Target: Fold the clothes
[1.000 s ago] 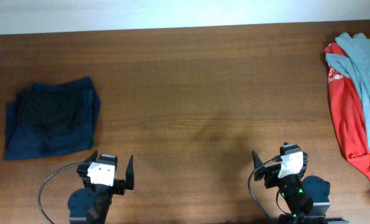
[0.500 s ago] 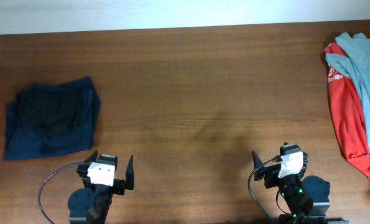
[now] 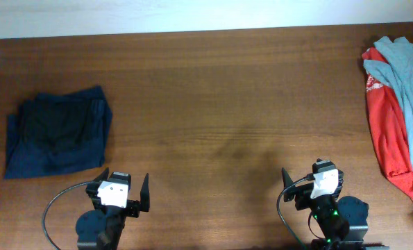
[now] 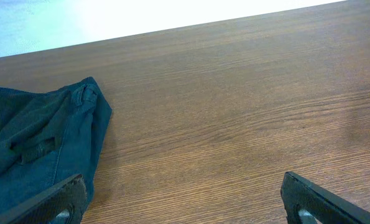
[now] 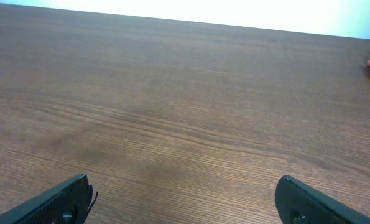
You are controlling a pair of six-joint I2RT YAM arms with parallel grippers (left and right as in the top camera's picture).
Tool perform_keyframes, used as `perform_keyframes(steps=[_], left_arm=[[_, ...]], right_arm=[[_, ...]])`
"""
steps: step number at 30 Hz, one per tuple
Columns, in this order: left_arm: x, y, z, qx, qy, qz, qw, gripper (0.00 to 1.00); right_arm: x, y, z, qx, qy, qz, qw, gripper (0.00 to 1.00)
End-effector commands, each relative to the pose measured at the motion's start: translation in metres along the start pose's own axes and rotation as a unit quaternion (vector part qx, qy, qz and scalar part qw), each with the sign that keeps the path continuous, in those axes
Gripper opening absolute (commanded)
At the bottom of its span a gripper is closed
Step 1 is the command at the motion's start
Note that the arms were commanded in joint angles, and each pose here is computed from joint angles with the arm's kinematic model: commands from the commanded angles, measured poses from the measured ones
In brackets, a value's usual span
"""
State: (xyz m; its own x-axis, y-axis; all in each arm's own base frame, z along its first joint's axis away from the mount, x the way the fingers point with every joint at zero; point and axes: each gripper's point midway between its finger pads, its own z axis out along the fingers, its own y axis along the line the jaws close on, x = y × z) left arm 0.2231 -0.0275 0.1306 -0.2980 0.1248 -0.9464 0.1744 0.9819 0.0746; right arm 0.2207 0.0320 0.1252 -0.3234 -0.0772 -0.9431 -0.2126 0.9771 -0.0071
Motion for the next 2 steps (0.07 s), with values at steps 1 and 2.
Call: perform_keyframes(steps=[1,2], left_arm=[[0.0021,-0.0009,0.0011,0.003,-0.002,-0.005,1.000,0.99],[0.0021,-0.0009,0.0011,0.003,-0.002,-0.005,1.000,0.99]], right_arm=[[0.0018,0.0025,0.0009,-0.006,0.000,-0.004,1.000,0.99],[0.0018,0.0025,0.0009,-0.006,0.000,-0.004,1.000,0.99]])
